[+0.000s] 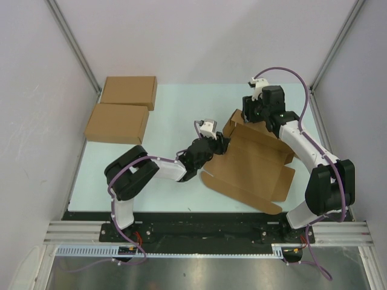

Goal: Fold the paper box

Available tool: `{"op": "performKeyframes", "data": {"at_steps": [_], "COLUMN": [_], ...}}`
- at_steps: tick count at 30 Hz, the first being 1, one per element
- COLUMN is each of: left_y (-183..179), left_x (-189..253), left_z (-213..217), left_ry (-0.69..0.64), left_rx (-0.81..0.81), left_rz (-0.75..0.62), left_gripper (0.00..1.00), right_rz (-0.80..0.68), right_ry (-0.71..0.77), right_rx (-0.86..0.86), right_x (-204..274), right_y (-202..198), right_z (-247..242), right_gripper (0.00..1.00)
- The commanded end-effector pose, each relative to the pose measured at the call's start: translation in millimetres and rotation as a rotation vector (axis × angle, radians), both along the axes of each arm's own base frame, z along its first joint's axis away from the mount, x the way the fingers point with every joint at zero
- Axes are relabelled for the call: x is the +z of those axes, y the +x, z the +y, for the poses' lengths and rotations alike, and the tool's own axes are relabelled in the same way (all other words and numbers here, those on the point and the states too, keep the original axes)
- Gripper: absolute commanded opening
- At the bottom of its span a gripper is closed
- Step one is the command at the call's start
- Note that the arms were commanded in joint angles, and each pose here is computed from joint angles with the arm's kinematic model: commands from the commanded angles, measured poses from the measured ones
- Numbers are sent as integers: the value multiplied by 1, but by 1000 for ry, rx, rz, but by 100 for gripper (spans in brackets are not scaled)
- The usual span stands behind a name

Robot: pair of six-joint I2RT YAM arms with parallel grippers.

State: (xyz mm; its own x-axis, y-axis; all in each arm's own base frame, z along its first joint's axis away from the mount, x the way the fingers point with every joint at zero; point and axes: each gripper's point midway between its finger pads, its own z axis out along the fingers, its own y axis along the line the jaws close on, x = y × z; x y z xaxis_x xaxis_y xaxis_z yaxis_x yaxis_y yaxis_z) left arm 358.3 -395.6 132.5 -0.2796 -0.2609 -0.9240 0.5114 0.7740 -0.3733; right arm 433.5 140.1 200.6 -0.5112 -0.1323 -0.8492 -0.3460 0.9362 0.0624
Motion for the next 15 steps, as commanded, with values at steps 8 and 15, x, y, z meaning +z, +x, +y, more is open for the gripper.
{"op": "performKeyframes", "data": {"at_steps": [8,15], "left_y": [0,-2], "left_x": [63,104], "left_z": [32,78], "left_ry": [-13,-99], "left_rx": [7,78], "left_rz": [-223,-346], "left_gripper": [50,53], "right_rz": [105,106], "right_ry": [-40,-40], "right_rx": [5,2], "right_x": [-30,-30], "right_y": [-19,-19], "right_z": [-2,-2], "right_gripper": [52,52]}}
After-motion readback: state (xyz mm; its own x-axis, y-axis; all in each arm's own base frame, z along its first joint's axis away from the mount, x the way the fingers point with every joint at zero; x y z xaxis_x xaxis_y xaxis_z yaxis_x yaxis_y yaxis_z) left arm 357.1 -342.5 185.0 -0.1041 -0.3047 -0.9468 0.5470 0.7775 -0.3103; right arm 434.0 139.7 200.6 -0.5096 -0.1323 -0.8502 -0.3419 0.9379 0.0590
